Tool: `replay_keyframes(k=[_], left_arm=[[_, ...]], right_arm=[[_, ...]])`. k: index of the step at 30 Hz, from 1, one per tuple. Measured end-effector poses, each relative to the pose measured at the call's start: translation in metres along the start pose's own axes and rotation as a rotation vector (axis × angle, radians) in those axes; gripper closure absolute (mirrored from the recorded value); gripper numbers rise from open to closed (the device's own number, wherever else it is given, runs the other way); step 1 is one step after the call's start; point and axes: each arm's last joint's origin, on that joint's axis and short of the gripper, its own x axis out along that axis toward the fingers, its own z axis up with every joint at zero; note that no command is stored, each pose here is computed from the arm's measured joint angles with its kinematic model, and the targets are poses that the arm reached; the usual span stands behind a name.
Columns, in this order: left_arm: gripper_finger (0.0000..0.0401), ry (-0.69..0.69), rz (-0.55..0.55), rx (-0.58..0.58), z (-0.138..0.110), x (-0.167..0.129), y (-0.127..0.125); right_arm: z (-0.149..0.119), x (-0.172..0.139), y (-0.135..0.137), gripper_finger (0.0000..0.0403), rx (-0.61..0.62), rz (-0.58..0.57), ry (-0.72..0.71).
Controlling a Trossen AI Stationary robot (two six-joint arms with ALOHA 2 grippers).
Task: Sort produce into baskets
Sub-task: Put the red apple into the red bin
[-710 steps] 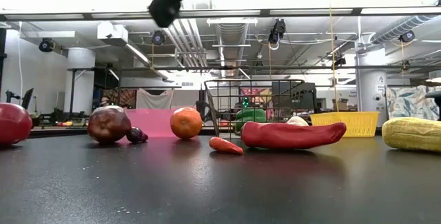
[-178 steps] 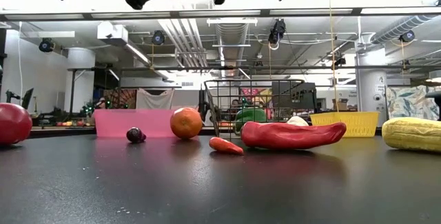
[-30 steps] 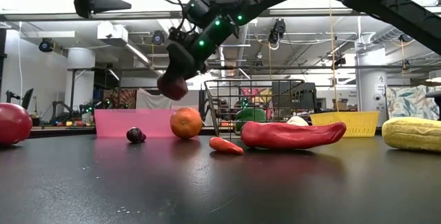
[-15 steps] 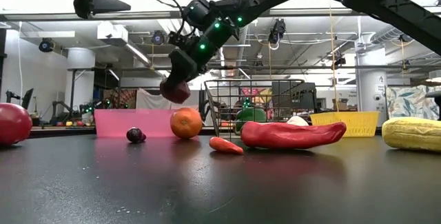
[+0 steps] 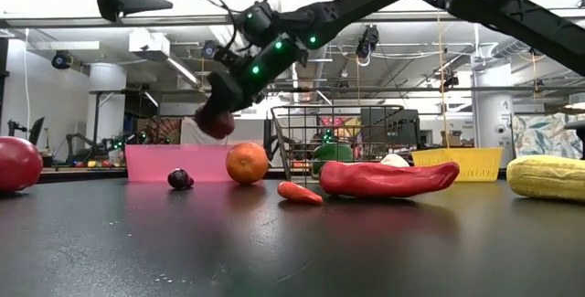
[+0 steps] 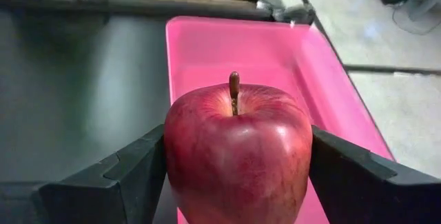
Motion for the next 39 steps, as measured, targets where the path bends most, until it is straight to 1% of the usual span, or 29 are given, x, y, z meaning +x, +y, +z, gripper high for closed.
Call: replay_keyframes(k=[5, 15, 20, 30, 39], left_arm=[[0.0086, -0.006, -0.002, -0.004, 0.001, -0.001, 0.001], [0.0086, -0.015, -0.003, 0.01, 0.002, -0.002, 0.001], [0.0086, -0.014, -0.003, 0.011, 0.002, -0.002, 0.001], [0.0086, -0.012, -0.003, 0.016, 0.002, -0.002, 0.001], [0.0086, -0.008, -0.003, 0.019, 0.001, -0.002, 0.001]], right_arm=[[-0.002, 0.007, -0.002, 0.0108, 0.025, -0.013, -0.028], [-0.014, 0.023, -0.001, 0.0108, 0.067, -0.015, -0.041], [-0.023, 0.029, 0.001, 0.0108, 0.072, -0.003, 0.007], [-0.025, 0.029, 0.001, 0.0107, 0.071, 0.001, 0.032], [-0.027, 0.028, 0.001, 0.0069, 0.072, 0.005, 0.047]])
